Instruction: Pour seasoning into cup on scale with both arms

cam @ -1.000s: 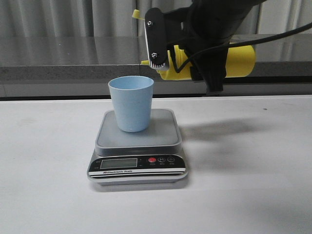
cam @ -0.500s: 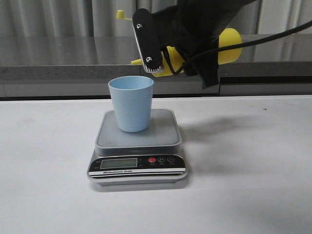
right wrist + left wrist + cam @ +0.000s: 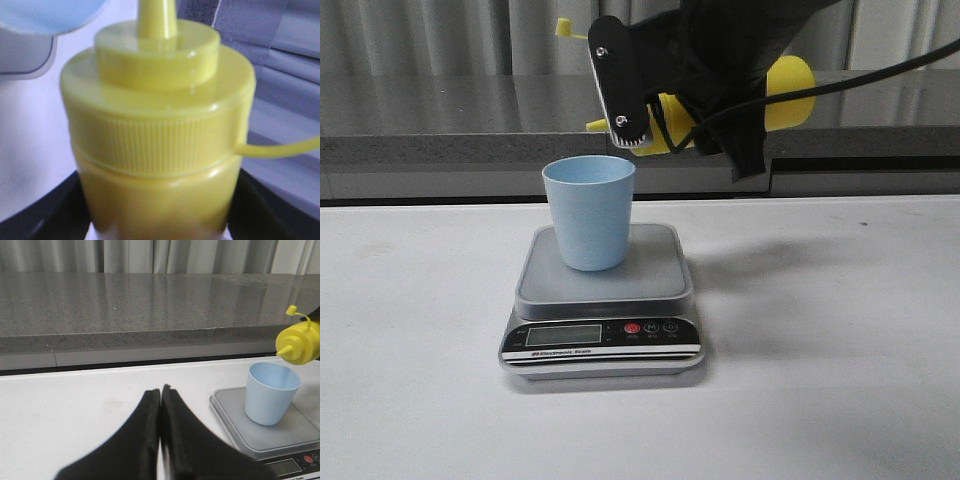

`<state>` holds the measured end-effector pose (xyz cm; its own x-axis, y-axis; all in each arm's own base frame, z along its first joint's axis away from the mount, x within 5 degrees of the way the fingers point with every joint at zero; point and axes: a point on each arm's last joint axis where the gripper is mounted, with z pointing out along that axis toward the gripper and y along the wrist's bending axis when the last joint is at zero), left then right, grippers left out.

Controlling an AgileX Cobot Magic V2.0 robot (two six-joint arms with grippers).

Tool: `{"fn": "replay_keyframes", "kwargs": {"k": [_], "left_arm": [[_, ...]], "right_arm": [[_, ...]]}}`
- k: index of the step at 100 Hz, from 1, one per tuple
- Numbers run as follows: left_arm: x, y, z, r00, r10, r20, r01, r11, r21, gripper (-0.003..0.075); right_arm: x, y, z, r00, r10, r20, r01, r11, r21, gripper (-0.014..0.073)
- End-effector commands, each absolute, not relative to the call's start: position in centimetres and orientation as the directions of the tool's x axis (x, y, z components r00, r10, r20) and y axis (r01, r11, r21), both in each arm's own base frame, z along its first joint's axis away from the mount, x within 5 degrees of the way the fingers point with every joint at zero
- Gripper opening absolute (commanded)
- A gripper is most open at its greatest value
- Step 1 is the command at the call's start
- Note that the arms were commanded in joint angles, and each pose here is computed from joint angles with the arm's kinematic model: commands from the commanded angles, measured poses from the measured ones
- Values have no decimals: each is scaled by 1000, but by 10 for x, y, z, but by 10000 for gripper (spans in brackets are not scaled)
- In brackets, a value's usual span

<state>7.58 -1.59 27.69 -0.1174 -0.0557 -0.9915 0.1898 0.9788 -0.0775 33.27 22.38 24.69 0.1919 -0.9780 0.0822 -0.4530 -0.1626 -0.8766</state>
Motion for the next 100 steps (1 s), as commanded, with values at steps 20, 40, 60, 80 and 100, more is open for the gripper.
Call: {"fn": "replay_keyframes", "kwargs": {"k": [20, 40, 60, 80, 100], "left_arm": [[76, -14, 294, -20, -92, -996, 181, 979, -94, -20], [76, -14, 294, -20, -92, -996, 181, 979, -94, -20], [76, -14, 294, -20, -92, -996, 181, 979, -94, -20], [76, -14, 294, -20, -92, -996, 181, 979, -94, -20], [76, -14, 294, -20, -92, -996, 181, 979, -94, -20]], "right_arm": [[332, 214, 274, 26, -981, -191, -471, 156, -868, 232], [330, 200, 285, -68, -937, -342, -499, 329, -802, 232], [327, 185, 314, -76, -808, -584, -502, 537, -678, 232], [322, 171, 345, 0, -579, -815, -501, 706, -501, 232], [315, 150, 350, 49, -340, -939, -497, 807, -318, 232]]}}
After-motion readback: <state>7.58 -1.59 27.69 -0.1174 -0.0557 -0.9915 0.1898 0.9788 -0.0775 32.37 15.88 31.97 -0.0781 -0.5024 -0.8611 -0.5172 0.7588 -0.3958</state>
